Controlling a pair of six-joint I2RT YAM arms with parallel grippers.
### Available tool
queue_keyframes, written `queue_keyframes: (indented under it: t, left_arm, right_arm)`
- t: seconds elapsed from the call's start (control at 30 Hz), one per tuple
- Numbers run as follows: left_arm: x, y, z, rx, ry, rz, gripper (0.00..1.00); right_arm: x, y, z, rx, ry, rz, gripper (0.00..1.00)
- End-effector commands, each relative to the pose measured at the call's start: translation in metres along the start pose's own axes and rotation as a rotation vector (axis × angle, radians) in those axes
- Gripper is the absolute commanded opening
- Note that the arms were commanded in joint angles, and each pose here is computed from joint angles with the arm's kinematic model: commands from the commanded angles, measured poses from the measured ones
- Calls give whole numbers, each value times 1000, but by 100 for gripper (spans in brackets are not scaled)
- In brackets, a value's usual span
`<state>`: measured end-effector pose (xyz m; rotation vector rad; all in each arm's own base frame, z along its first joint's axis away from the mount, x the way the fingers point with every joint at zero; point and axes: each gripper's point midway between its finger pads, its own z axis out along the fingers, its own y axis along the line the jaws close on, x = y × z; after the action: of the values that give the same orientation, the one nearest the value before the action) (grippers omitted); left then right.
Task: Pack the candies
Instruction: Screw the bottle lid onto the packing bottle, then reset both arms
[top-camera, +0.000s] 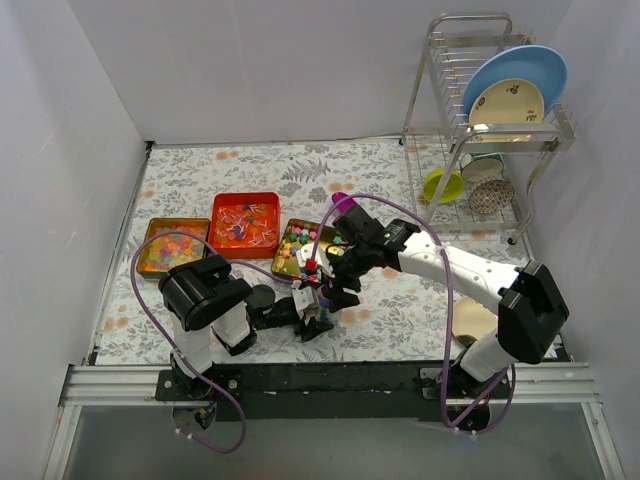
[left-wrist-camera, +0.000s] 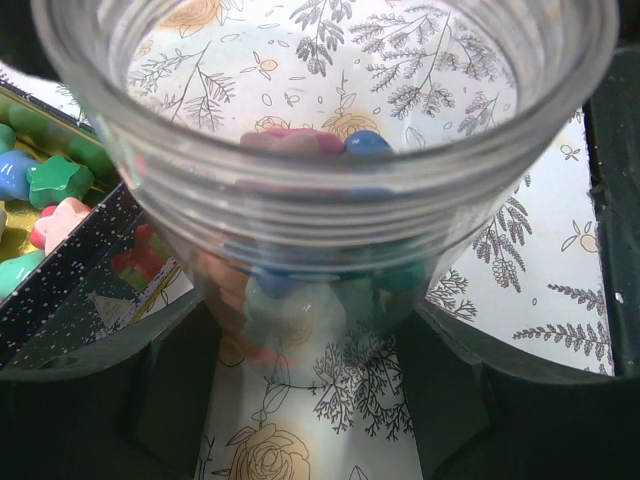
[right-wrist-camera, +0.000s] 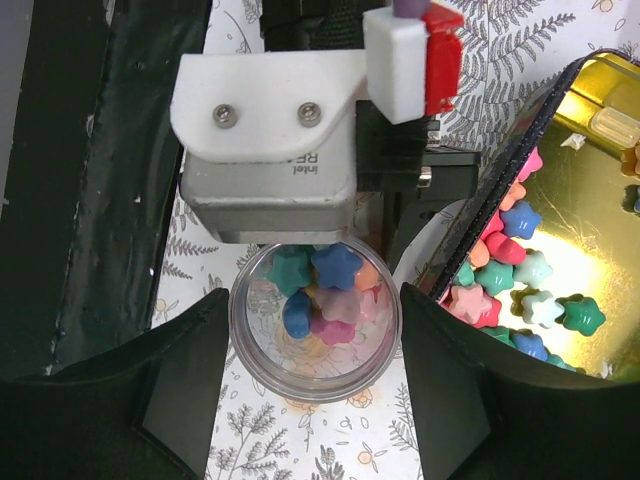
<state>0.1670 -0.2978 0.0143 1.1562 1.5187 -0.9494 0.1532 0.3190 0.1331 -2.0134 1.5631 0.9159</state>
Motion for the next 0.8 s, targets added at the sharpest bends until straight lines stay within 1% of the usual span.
queue_keyframes:
  t: [0.0,0.03,0.07,0.1,0.13,0.17,0.2,0.23,0.27,0.3,0.33,0.4,0.5,0.53,0.6,0.63,0.67,0.7,0.73,0.77]
  left_arm:
    - [-21,20,-8,-127,-113,-2,2]
    - [-22,20,-9,-130,-116,-4,16]
    - [-26,20,-10,-131,-128,1,36]
    - [-29,21,-13,-144,-135,-10,68]
    - [-30,21,-15,-152,-138,-15,80]
    - [-44,19,-19,-149,-171,-3,89]
    - [-44,15,-26,-145,-166,-6,98]
    - [-40,7,-29,-109,-139,-17,98]
    - [-43,1,-31,-83,-138,-15,98]
    - [-69,-2,-36,-68,-203,22,98]
    - [-56,-9,-36,-38,-133,-21,98]
    - [-65,-9,-38,-32,-129,-26,98]
    - [-84,-16,-48,-16,-156,-20,98]
    - [-95,-16,-52,-22,-163,-9,98]
    - [-101,-16,-57,-33,-157,-17,98]
    - [-93,-15,-60,-49,-110,-44,98]
    - [-111,-13,-65,-68,-144,-22,98]
    - [-117,-7,-69,-104,-144,-17,98]
    - [-107,-6,-72,-123,-91,-37,98]
    - [-125,-1,-78,-157,-125,-19,98]
  right_arm:
    - [33,6,3,45,108,226,31]
    - [33,5,3,46,108,209,32]
    - [33,4,3,48,110,202,34]
    - [35,6,2,41,121,202,42]
    - [34,6,1,37,127,196,46]
    - [35,5,0,36,134,181,51]
    - [35,5,-1,36,141,182,59]
    - [34,6,-4,32,147,178,62]
    - [33,6,-5,33,148,167,64]
    - [32,5,-6,35,148,163,68]
    - [29,4,-8,40,142,157,75]
    - [24,2,-10,49,130,148,98]
    - [-1,-7,-24,98,68,112,98]
    - [-14,-8,-32,112,30,93,98]
    - [-37,-17,-44,163,-40,57,98]
    - [-48,-17,-52,188,-80,71,98]
    - [-54,-23,-58,222,-101,79,98]
    - [-65,-32,-66,268,-133,87,98]
    - [-62,-42,-71,332,-124,155,98]
    - [-59,-51,-78,383,-120,205,98]
